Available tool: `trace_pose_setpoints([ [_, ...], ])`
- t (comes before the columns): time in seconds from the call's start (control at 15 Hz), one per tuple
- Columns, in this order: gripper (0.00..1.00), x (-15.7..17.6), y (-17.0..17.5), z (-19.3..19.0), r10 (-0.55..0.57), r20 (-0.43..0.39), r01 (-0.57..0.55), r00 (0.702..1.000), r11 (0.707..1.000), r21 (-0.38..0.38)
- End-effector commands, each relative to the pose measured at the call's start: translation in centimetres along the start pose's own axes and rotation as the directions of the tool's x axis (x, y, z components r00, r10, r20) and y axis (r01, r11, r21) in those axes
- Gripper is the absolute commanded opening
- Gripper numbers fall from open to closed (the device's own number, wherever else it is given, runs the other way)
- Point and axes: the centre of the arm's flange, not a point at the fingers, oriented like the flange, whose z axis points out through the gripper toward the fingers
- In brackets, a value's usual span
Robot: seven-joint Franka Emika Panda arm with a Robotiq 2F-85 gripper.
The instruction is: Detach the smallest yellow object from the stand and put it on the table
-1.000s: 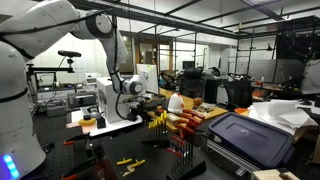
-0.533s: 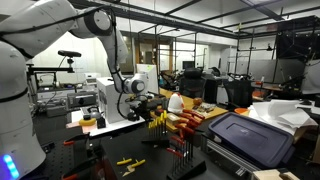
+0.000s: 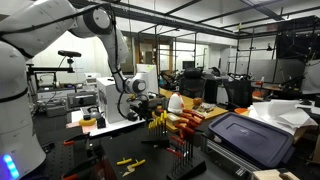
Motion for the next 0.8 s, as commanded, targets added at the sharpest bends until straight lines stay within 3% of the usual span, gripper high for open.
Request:
trace_pose_setpoints([
  [0.0,1.00,-0.7,0.7,-0.5,0.000,0.002,0.000,1.000,1.000,-0.012],
  [0.73,1.00,0.1,3.0,1.3,-0.059,0.026,0.058,0.998,0.998,0.024],
])
